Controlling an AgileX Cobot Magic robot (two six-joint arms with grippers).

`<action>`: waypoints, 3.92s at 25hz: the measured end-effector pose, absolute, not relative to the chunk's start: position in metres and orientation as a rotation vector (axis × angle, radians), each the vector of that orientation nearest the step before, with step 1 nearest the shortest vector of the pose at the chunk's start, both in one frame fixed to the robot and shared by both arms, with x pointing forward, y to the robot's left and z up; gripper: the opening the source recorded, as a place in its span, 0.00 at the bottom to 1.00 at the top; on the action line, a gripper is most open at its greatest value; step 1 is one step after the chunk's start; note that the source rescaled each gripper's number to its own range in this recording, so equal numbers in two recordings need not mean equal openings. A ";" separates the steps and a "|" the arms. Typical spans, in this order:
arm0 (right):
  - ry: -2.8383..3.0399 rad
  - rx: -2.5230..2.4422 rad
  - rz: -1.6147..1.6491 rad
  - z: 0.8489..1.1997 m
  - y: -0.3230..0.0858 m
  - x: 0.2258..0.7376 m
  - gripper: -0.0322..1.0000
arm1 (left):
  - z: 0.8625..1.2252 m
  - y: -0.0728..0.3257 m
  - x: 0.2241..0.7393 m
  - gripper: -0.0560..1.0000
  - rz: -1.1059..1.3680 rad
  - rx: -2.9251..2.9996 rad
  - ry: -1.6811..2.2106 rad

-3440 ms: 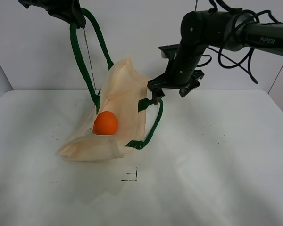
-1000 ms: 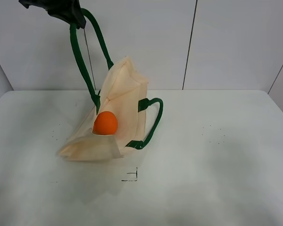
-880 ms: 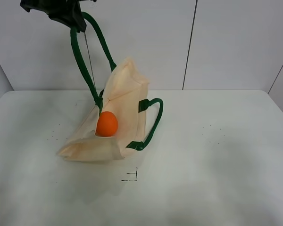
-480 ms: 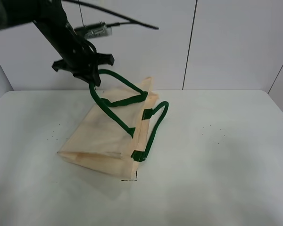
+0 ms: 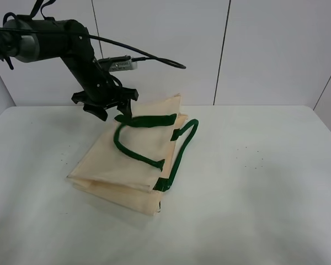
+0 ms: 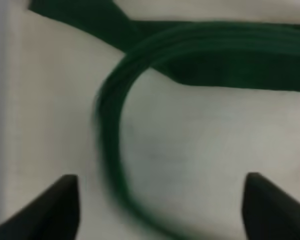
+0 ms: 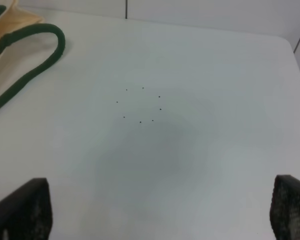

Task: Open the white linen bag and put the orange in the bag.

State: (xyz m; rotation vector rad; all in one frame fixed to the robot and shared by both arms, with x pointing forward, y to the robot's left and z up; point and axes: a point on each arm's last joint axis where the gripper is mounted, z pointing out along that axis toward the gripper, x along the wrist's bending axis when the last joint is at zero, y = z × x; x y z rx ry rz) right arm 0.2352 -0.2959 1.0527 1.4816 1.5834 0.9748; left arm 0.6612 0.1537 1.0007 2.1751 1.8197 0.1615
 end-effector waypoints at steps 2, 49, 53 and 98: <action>1.583 1.482 0.975 1.053 -0.296 0.235 1.00 | 1.001 0.160 0.663 0.97 0.259 2.233 1.809; 1.583 1.481 0.975 1.053 -0.296 0.235 1.00 | 1.039 0.306 0.323 0.96 0.458 1.962 2.064; 1.583 1.481 0.975 1.053 -0.296 0.235 1.00 | 1.037 0.304 0.284 0.96 0.599 1.843 1.919; 1.583 1.481 0.975 1.053 -0.296 0.235 1.00 | 1.043 0.302 0.229 0.96 0.857 1.647 1.599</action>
